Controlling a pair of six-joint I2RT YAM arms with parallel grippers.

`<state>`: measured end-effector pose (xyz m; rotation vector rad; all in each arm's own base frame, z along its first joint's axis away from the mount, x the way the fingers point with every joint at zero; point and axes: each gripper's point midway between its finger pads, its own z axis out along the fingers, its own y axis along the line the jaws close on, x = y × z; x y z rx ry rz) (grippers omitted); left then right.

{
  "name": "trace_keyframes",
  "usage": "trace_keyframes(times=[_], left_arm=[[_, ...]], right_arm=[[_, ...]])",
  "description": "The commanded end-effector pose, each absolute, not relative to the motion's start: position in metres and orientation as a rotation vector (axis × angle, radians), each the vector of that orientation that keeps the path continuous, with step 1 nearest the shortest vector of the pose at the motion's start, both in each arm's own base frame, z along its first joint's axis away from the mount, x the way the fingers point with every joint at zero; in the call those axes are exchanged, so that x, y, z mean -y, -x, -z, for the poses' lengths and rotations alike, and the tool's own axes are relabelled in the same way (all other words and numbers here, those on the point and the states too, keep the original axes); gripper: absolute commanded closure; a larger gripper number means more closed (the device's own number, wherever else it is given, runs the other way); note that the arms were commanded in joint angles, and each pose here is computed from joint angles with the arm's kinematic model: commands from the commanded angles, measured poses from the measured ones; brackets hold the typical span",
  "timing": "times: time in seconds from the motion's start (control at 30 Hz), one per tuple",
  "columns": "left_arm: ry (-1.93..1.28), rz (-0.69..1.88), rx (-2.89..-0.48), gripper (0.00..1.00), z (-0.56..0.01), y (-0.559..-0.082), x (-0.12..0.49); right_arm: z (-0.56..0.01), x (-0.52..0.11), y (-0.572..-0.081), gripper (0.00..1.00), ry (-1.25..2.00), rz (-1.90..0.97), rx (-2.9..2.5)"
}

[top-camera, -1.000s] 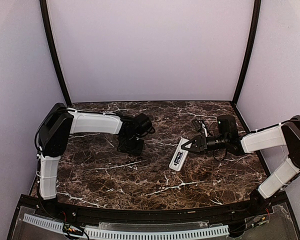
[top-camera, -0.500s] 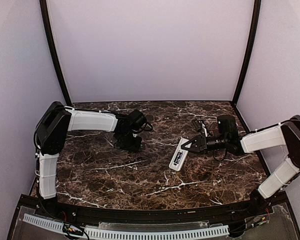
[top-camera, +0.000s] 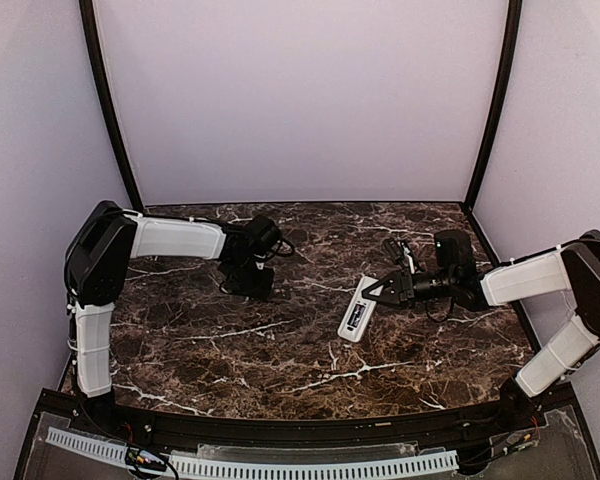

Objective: Load the batteries into the remote control
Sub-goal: Adjust the battery cover at the center of the board, then pick up the battery cover from the center of the board.

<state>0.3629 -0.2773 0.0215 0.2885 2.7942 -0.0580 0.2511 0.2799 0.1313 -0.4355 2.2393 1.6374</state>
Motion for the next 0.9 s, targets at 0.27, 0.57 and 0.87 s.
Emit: trace_keyframes(times=[0.27, 0.57, 0.87], left_arm=[[-0.417, 0.026, -2.857, 0.70, -0.001, -0.352, 0.259], [-0.502, 0.092, -2.828, 0.88, -0.017, -0.349, 0.267], [-0.760, 0.163, -2.643, 0.89, -0.082, -0.301, 0.294]], right_arm=[[-0.143, -0.283, -0.260, 1.00, 0.465, -1.649, -2.173], [-0.137, -0.285, -0.264, 1.00, 0.454, -1.657, -2.164], [-0.136, -0.291, -0.272, 1.00, 0.371, -1.761, -2.108]])
